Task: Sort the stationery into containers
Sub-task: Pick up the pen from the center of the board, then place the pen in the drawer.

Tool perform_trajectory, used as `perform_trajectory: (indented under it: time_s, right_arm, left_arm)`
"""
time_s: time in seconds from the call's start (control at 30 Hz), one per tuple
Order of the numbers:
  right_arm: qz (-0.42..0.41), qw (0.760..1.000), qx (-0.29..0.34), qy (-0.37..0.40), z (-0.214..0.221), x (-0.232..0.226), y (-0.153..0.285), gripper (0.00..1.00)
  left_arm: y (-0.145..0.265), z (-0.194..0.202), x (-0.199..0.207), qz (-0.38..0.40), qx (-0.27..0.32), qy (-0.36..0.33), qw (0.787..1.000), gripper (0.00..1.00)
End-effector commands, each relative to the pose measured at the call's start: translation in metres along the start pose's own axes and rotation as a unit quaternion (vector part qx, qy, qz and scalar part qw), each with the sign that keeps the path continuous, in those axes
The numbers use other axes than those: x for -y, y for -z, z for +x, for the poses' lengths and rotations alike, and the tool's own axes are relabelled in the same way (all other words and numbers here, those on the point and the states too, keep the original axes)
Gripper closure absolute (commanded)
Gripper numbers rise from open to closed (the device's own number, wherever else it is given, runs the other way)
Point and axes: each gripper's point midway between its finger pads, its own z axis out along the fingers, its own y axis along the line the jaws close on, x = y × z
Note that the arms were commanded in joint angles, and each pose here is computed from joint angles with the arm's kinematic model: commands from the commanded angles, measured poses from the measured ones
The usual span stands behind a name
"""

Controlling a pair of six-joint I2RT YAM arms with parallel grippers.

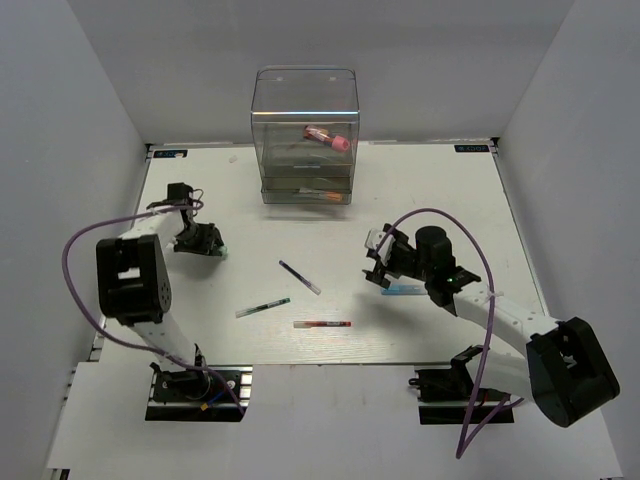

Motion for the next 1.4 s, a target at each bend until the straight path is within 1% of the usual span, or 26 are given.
perform_trajectory:
  time_s: [0.0,0.03,0.1,0.13,0.27,0.37,0.43,0.53,0.57,0.6,0.63,0.77,0.83,0.87,0.93,1.03,1.1,1.23,1.27,1.3,1.37]
  right_arm:
    - [0.039,0.999,-0.027,-0.014,0.016,0.01,0.01,0.1]
    - [0.038,0.998,-0.035,-0.019,0.022,0.007,0.011,0.1]
    - [0.042,0.998,-0.047,-0.027,0.03,0.008,0.015,0.14]
    - [0.036,0.998,-0.045,-0.028,0.031,0.006,0.015,0.17]
    - [0.031,0.997,-0.049,-0.042,0.038,0.003,0.016,0.2]
    - [0.03,0.997,-0.051,-0.046,0.042,0.002,0.017,0.2]
    - [0.034,0.997,-0.053,-0.044,0.043,0.004,0.017,0.2]
    - [0.039,0.997,-0.055,-0.043,0.046,0.007,0.019,0.2]
    - [0.041,0.997,-0.058,-0.044,0.048,0.008,0.02,0.2]
    - [0.042,0.997,-0.056,-0.044,0.047,0.008,0.02,0.2]
    - [0.043,0.996,-0.057,-0.044,0.048,0.008,0.021,0.2]
    - [0.048,0.996,-0.059,-0.047,0.05,0.01,0.024,0.2]
    - [0.051,0.996,-0.059,-0.048,0.051,0.011,0.025,0.2]
    - [0.053,0.996,-0.06,-0.05,0.052,0.011,0.025,0.2]
    - [0.054,0.995,-0.062,-0.05,0.054,0.011,0.026,0.2]
    - [0.059,0.995,-0.063,-0.051,0.055,0.014,0.027,0.2]
    - [0.063,0.995,-0.064,-0.051,0.056,0.015,0.029,0.2]
    - [0.067,0.994,-0.071,-0.046,0.058,0.018,0.03,0.2]
    - [0.068,0.994,-0.076,-0.049,0.062,0.018,0.032,0.2]
    - [0.065,0.994,-0.078,-0.044,0.062,0.017,0.032,0.2]
    - [0.061,0.994,-0.083,-0.046,0.064,0.018,0.032,0.2]
  left_arm:
    - [0.053,0.024,0.046,0.138,-0.019,-0.048,0.989,0.96]
    - [0.061,0.031,0.049,0.149,-0.028,-0.054,0.987,0.96]
    - [0.084,0.043,0.061,0.18,-0.031,-0.073,0.98,0.96]
    - [0.093,0.048,0.067,0.193,-0.037,-0.074,0.978,0.96]
    - [0.134,0.069,0.096,0.243,-0.048,-0.08,0.965,0.96]
    - [0.147,0.091,0.107,0.252,-0.069,-0.079,0.962,0.96]
    - [0.148,0.11,0.108,0.248,-0.089,-0.075,0.962,0.96]
    - [0.151,0.13,0.123,0.259,-0.111,-0.066,0.957,0.96]
    - [0.157,0.143,0.129,0.265,-0.12,-0.073,0.954,0.96]
    - [0.152,0.149,0.133,0.259,-0.121,-0.073,0.956,0.96]
    - [0.159,0.155,0.141,0.267,-0.127,-0.069,0.953,0.96]
    - [0.164,0.183,0.161,0.275,-0.131,-0.07,0.95,0.96]
    - [0.171,0.187,0.176,0.287,-0.131,-0.064,0.947,0.96]
    - [0.16,0.195,0.175,0.268,-0.135,-0.066,0.952,0.96]
    - [0.16,0.203,0.184,0.266,-0.14,-0.065,0.951,0.96]
    - [0.151,0.217,0.193,0.255,-0.149,-0.055,0.954,0.95]
    - [0.142,0.217,0.2,0.249,-0.144,-0.049,0.956,0.95]
    - [0.138,0.221,0.211,0.246,-0.14,-0.04,0.958,0.92]
    - [0.128,0.22,0.21,0.235,-0.134,-0.039,0.962,0.89]
    - [0.127,0.221,0.212,0.235,-0.134,-0.039,0.962,0.84]
    - [0.124,0.221,0.214,0.231,-0.133,-0.039,0.963,0.82]
